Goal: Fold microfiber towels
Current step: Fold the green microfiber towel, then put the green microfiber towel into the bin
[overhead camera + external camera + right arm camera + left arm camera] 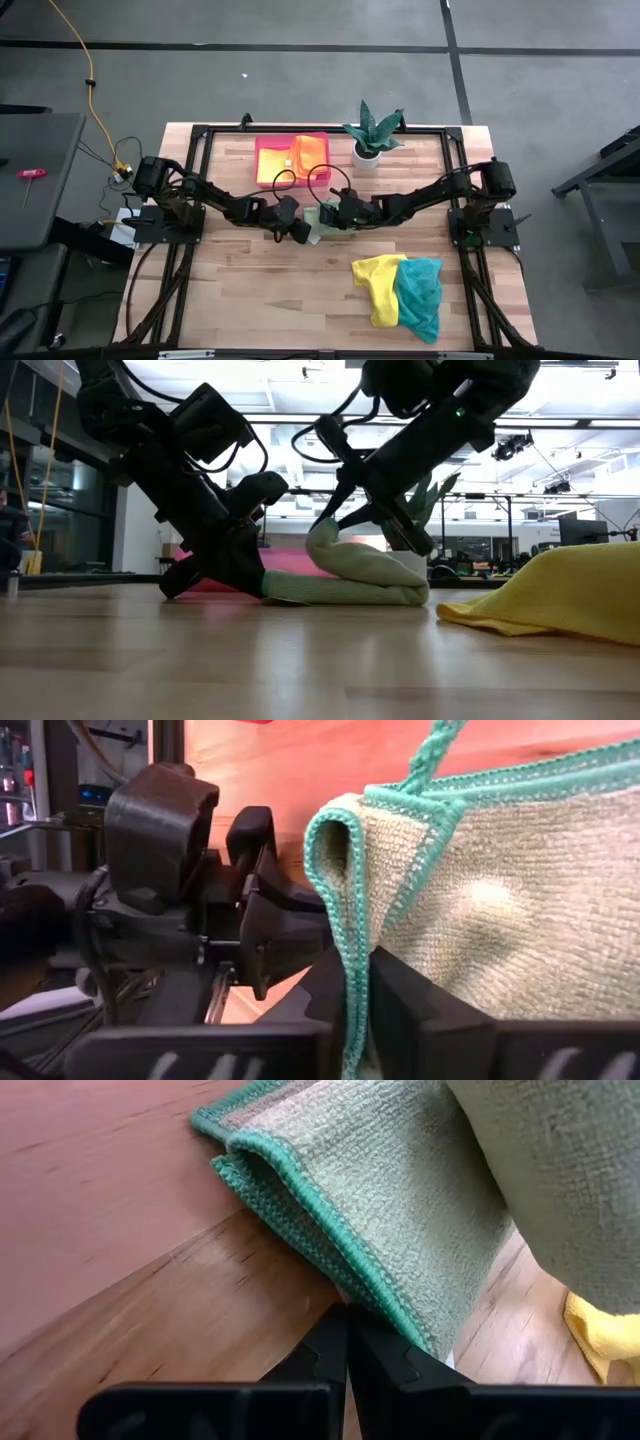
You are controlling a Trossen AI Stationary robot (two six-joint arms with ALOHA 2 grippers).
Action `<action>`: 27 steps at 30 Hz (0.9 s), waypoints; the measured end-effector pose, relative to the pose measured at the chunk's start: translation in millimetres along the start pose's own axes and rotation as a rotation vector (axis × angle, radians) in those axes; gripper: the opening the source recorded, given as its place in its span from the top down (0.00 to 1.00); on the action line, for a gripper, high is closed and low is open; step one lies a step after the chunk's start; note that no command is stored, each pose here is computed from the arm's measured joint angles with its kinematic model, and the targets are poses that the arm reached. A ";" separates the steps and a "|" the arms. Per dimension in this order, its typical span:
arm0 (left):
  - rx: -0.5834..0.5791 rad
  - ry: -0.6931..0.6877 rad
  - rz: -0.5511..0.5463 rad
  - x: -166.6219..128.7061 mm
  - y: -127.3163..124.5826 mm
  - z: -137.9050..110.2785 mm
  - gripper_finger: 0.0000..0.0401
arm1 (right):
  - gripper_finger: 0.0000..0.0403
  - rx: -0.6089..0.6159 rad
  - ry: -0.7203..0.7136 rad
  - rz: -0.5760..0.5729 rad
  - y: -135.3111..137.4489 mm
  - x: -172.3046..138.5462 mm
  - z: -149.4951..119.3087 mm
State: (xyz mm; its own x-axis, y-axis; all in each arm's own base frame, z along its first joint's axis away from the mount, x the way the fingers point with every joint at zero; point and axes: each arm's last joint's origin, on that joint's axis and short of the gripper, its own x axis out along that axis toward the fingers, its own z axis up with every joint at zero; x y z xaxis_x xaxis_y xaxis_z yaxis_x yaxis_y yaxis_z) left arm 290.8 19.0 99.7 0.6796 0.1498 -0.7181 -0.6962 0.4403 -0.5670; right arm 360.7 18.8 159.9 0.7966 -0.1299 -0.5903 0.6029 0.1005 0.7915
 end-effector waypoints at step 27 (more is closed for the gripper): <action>0.052 -0.029 -0.028 -42.3 1.0 41.2 1.00 | 0.56 -0.382 -0.065 -0.044 22.8 -67.2 56.8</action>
State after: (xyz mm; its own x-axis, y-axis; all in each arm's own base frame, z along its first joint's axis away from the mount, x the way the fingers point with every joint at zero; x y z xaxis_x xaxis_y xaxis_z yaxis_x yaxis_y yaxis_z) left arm 270.9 49.6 146.2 0.7054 0.1618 -0.6901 -0.6645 0.4896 -0.5645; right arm 318.4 -26.2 226.6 0.7728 -0.2033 -0.6012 0.6187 0.4523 0.6424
